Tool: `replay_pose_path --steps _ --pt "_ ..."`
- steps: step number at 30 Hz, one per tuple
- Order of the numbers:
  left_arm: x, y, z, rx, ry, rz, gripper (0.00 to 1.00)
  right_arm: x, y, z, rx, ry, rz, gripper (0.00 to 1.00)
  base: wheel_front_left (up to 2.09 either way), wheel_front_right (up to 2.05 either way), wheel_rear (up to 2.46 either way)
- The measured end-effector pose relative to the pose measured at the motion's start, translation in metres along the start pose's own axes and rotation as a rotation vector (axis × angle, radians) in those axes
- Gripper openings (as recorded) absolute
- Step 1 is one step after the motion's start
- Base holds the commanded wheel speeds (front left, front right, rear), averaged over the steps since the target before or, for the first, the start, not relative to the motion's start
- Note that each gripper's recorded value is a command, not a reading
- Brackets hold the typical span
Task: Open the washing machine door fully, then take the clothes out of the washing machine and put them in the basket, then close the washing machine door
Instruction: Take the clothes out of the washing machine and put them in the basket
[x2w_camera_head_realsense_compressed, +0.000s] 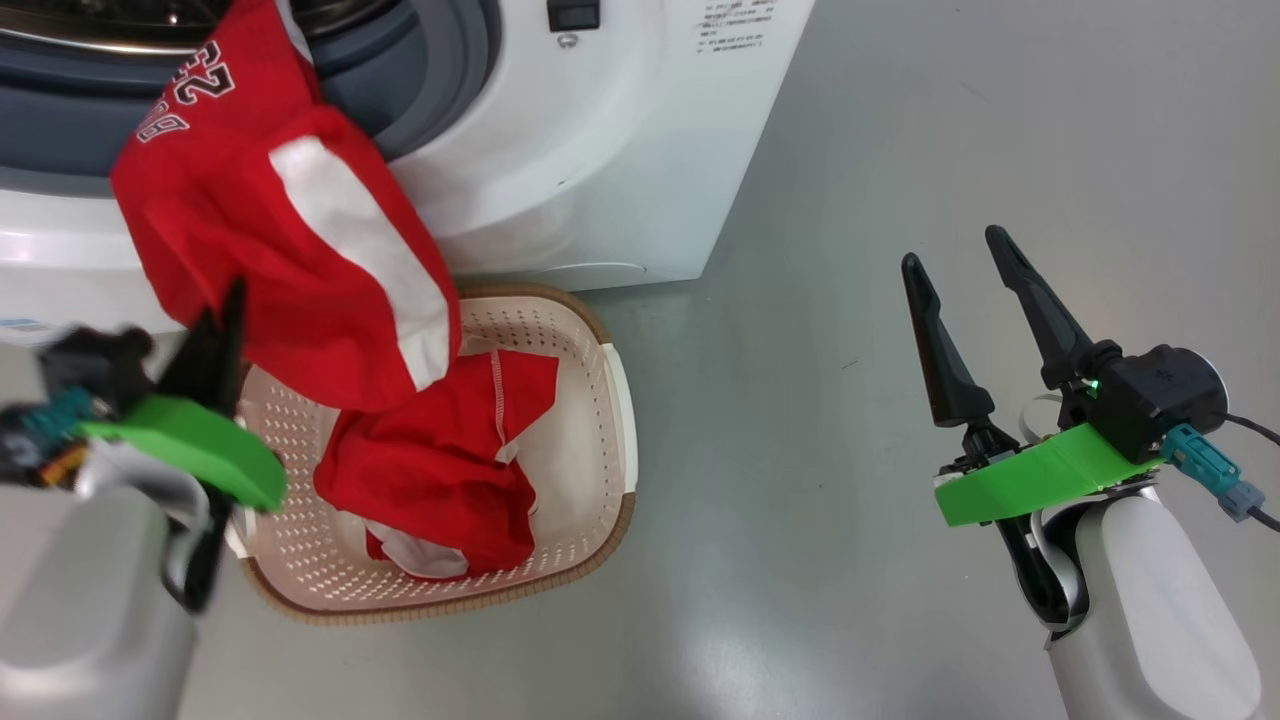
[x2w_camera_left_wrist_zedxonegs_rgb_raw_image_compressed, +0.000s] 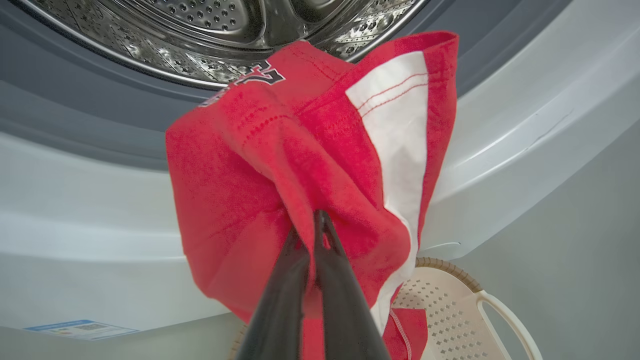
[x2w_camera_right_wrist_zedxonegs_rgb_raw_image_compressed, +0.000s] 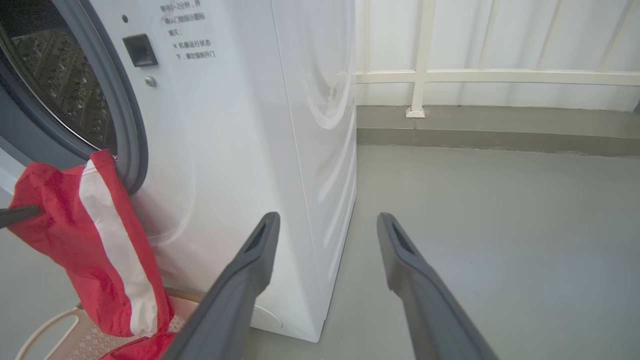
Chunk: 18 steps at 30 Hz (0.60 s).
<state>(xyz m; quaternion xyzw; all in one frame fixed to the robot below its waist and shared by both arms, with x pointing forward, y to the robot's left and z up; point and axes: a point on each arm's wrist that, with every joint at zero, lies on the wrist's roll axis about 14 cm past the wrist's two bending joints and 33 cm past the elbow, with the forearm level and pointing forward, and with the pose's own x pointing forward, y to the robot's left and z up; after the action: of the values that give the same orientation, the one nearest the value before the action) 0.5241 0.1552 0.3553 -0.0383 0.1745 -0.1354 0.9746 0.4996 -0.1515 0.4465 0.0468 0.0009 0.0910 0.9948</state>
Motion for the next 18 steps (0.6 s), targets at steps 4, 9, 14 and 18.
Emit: replay_pose_path --steps 4,9,14,18 --pt "-0.012 -0.012 -0.015 -0.030 0.019 -0.014 0.00 0.001 0.002 0.000 0.002 -0.002 0.006 1.00 0.00 0.00 0.00" --pt "-0.024 -0.029 -0.034 -0.066 0.051 -0.037 0.00 0.002 0.002 0.001 -0.001 -0.003 0.009 1.00 0.00 0.00 0.00" --pt "-0.035 -0.049 -0.056 -0.102 0.106 -0.068 0.00 0.001 0.001 0.001 -0.002 -0.003 0.007 1.00 0.00 0.00 0.00" --pt "-0.039 -0.067 -0.072 -0.132 0.151 -0.102 0.00 0.001 0.000 -0.001 -0.003 0.001 0.005 1.00 0.00 0.00 0.00"
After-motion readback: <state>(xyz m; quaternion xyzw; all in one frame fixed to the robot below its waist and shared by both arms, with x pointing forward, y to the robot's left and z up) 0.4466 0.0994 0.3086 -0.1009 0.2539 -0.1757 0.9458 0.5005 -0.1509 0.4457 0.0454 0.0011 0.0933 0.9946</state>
